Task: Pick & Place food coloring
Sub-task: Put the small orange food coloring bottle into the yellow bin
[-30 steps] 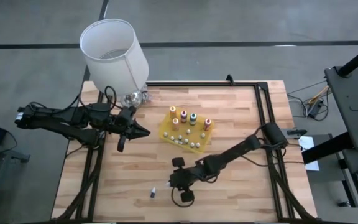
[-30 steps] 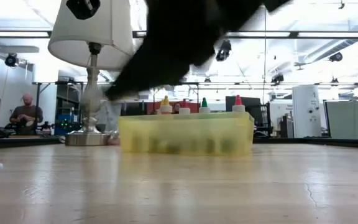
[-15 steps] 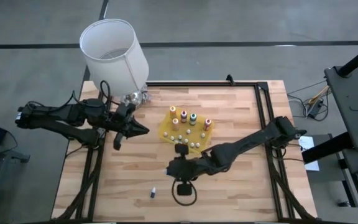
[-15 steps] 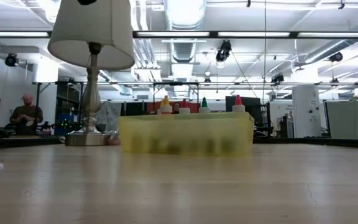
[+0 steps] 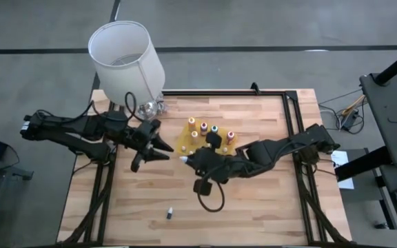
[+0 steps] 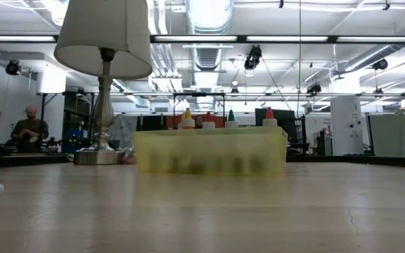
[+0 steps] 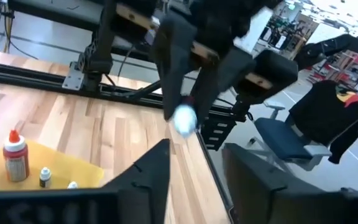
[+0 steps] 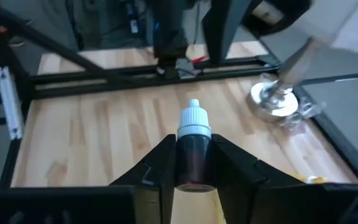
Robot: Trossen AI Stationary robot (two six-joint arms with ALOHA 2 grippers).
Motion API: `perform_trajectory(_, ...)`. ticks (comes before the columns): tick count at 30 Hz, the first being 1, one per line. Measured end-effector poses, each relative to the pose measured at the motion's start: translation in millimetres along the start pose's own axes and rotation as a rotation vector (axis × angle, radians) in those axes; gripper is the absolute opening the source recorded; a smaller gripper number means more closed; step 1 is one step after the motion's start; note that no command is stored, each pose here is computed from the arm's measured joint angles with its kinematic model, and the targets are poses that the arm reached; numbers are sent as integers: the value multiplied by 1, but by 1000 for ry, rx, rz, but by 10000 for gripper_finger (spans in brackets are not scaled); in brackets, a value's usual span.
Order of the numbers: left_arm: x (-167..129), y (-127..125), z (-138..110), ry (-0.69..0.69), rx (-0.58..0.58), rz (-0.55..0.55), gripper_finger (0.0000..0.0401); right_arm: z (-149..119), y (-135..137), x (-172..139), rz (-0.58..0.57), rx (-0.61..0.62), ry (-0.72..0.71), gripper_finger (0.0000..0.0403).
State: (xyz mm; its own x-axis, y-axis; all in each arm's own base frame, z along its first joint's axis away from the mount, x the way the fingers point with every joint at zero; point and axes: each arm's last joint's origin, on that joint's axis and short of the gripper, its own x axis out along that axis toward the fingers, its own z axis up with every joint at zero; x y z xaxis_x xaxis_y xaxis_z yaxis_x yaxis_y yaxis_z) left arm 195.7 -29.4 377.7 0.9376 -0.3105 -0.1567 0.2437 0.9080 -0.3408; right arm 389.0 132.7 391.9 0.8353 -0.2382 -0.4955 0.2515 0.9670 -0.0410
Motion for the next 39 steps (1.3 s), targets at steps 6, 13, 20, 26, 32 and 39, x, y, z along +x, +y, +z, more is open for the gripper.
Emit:
perform_trajectory(6, 5, -1, 6, 0, 14, -5, 160, 12, -9, -12, -86, -3, -20, 76)
perform_trajectory(13, 13, -3, 19, -22, 168, 32, 165, 22, -22, -19, -111, -50, -8, 84)
perform_trajectory(20, 25, 1, 31, -40, 261, 160, 165, 29, -30, -26, -123, -90, 1, 76)
perform_trajectory(26, 36, 5, 31, -22, 275, 239, 165, 33, -33, -28, -127, -109, -3, 82)
perform_trajectory(32, 36, 4, 37, -41, 283, 243, 165, 32, -33, -28, -127, -109, -2, 79)
perform_trajectory(39, 33, 1, 43, -60, 296, 243, 165, 32, -33, -28, -127, -105, -2, 82)
